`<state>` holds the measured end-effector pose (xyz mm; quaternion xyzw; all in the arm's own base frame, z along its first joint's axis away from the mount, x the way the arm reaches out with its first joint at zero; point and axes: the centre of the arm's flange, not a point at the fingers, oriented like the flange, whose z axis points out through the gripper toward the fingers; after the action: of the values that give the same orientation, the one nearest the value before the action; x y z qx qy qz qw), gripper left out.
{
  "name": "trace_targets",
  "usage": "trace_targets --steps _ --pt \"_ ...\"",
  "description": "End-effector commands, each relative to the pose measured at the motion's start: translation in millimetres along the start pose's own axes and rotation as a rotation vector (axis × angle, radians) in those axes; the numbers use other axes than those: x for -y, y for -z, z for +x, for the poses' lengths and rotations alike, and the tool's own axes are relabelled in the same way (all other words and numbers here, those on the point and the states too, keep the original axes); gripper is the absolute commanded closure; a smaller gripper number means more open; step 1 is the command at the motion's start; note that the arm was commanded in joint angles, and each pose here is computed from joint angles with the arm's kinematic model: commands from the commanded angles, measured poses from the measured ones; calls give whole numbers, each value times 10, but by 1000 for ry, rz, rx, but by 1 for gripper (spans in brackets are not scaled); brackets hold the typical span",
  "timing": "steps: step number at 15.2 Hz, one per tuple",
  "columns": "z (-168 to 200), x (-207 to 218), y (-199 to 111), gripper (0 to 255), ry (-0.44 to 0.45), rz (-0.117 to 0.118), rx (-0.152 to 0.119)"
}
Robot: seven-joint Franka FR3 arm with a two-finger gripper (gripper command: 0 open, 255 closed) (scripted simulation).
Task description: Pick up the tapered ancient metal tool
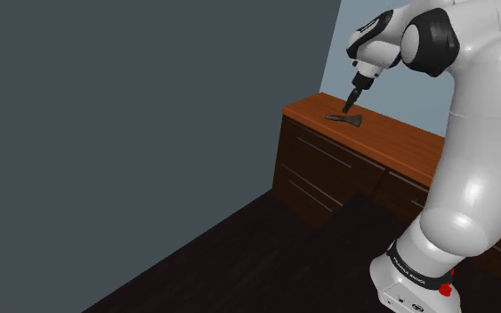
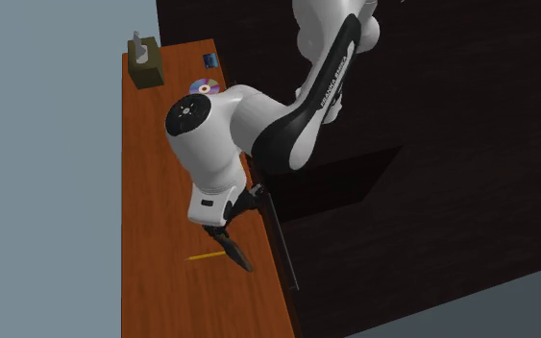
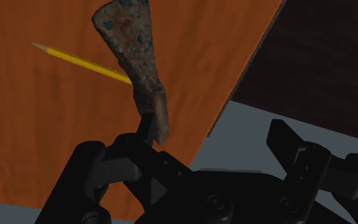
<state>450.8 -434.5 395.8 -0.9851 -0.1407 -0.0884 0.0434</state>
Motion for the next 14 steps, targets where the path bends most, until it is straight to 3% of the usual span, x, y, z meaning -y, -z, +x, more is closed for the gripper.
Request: trace_targets --steps 1,4,14 --pt "3 -223 -143 0 9 7 -6" --pt "33 -578 -341 0 22 16 -12" --pt "-41 -609 -737 0 22 16 -12"
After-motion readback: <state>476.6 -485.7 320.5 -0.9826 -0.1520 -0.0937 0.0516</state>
